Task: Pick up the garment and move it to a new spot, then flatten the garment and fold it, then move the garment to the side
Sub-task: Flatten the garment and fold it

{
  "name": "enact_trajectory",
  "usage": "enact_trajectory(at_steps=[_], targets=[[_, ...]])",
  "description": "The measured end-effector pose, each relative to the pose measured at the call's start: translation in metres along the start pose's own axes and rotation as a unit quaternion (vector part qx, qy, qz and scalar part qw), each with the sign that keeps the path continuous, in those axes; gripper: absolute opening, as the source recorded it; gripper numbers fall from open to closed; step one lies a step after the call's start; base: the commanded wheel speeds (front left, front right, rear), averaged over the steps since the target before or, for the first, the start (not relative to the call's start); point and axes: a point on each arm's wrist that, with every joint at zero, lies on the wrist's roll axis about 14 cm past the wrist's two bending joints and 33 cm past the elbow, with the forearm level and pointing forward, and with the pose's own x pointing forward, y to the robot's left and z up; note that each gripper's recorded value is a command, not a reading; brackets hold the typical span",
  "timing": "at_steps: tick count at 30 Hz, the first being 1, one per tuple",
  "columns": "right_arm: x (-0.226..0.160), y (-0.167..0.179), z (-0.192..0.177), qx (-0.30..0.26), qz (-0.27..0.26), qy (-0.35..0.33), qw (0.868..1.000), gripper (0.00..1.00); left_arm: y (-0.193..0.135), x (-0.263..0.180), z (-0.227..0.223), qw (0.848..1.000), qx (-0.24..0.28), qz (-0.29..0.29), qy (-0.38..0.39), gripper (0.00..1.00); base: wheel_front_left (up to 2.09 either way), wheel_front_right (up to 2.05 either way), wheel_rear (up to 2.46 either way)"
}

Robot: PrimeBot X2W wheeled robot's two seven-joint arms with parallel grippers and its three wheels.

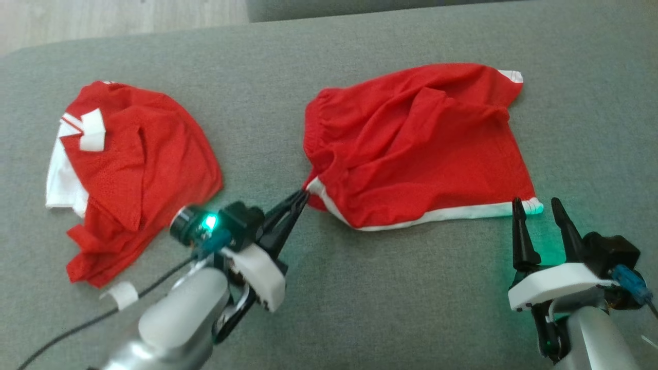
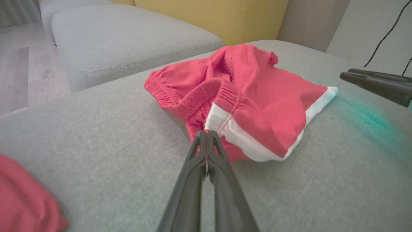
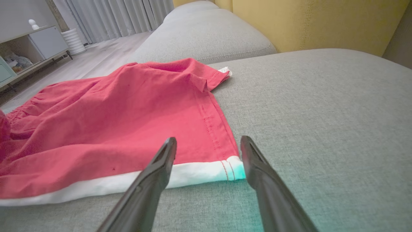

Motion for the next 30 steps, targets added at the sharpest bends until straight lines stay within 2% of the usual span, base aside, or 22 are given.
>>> enact_trajectory(at_steps=[2, 3, 4, 5, 6, 12, 19, 26, 30], targets=[[0.000, 0.002, 0.001, 0.000, 0.003, -0.002, 1.000, 1.00, -0.002, -0.007, -0.008, 1.000, -0.006, 0.002, 0.010, 0.00, 0.00, 0.00, 0.00], [0.000, 0.003, 0.002, 0.000, 0.004, -0.002, 1.000, 1.00, -0.003, -0.010, -0.012, 1.000, -0.007, 0.003, 0.015, 0.05, 0.00, 0.00, 0.00], [0.001, 0.004, 0.003, 0.000, 0.006, -0.003, 1.000, 1.00, -0.004, -0.012, -0.015, 1.000, -0.009, 0.005, 0.018, 0.37, 0.00, 0.00, 0.00], [0.001, 0.005, 0.003, 0.000, 0.007, -0.004, 1.000, 1.00, -0.006, -0.015, -0.019, 1.000, -0.010, 0.005, 0.024, 0.94, 0.00, 0.00, 0.00], [0.001, 0.005, 0.004, -0.001, 0.008, -0.005, 1.000, 1.00, -0.007, -0.016, -0.020, 1.000, -0.016, 0.006, 0.026, 1.00, 0.00, 0.00, 0.00], [0.002, 0.008, 0.006, -0.001, 0.011, -0.008, 1.000, 1.00, 0.006, -0.021, 0.000, 0.998, -0.038, 0.051, -0.031, 1.00, 0.00, 0.00, 0.00], [0.003, 0.011, 0.014, -0.001, 0.016, -0.020, 1.000, 1.00, 0.022, -0.036, 0.024, 0.988, -0.066, 0.102, -0.094, 1.00, 0.00, 0.00, 0.00], [0.002, 0.011, 0.017, -0.001, 0.016, -0.023, 1.000, 1.00, 0.010, -0.041, 0.009, 0.990, -0.075, 0.089, -0.082, 1.00, 0.00, 0.00, 0.00], [0.001, 0.009, 0.016, -0.002, 0.013, -0.021, 1.000, 1.00, -0.009, -0.034, -0.010, 0.997, -0.055, 0.038, -0.029, 1.00, 0.00, 0.00, 0.00]])
